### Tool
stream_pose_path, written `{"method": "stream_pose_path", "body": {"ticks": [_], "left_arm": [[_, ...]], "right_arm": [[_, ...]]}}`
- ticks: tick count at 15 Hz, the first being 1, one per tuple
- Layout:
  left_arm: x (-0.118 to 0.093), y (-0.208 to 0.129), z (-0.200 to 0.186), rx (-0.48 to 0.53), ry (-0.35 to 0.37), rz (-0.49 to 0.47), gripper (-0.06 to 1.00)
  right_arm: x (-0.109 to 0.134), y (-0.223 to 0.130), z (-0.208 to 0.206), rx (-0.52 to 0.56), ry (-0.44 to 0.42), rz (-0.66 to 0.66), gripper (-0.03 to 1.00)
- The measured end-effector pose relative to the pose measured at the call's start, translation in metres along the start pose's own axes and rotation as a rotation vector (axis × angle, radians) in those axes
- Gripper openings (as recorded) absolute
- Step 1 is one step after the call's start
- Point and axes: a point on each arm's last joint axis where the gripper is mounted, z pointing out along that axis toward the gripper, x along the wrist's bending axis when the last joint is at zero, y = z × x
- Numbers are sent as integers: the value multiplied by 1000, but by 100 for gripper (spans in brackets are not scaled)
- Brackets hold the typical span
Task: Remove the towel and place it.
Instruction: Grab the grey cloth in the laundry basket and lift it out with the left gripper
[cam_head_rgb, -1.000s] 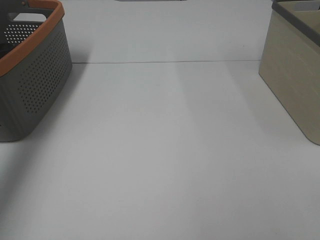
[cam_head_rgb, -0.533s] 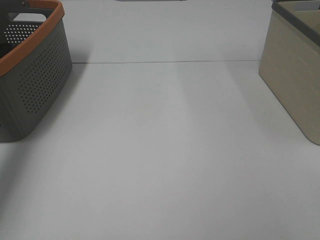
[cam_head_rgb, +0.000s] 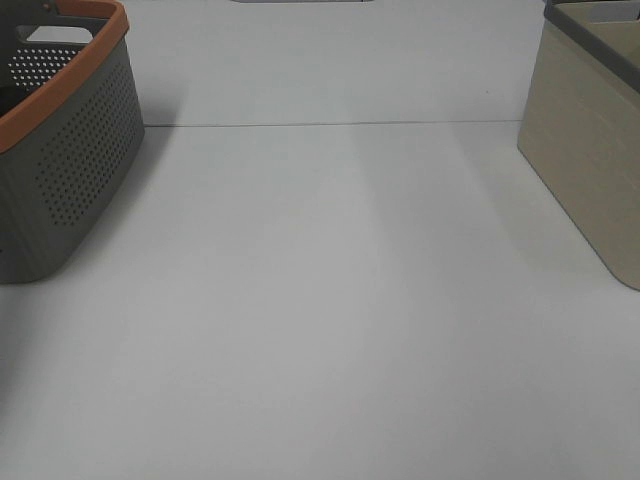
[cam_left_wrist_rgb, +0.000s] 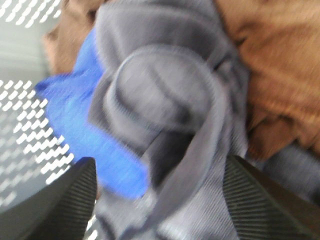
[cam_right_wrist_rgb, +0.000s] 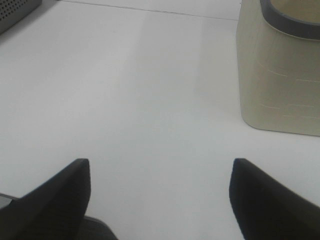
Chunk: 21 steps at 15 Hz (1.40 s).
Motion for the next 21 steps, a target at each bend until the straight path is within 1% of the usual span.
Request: {"method": "stream_pose_path", "body": {"ticks": [2,3,4,6,7,10,13,14,15,17,19,20,21], "left_arm": [[-4,1,9,-26,-40,-18,61],[-5,1,9,-24,-45,-16,60],[-5,0,9,-9,-47,-7,59],[-6,-6,8,53,-57,-6,59],[-3,-9,8,85,-31,-29,59],[0,-8,8,77,12,-118,59],[2,-7,8,65,27,-149,58],[2,-7,8,65,28,-160,55],[2,-7,8,65,28,-176,48],[1,-7,8,67,26,-207,30],[1,-7,8,67,28,-244,9],[2,-8,8,71,31,-254,2],[2,-8,8,80,38,-258,0]], "right_arm": [[0,0,0,0,0,2,75],[0,0,0,0,0,3,75],[0,0,0,0,0,3,75],[0,0,0,0,0,3,75],[0,0,0,0,0,3,75],[0,0,0,0,0,3,75],[0,0,0,0,0,3,75],[0,0,0,0,0,3,75],[0,0,0,0,0,3,75],[0,0,0,0,0,4,75],[0,0,0,0,0,4,75],[0,0,0,0,0,4,75],[0,0,0,0,0,4,75]]}}
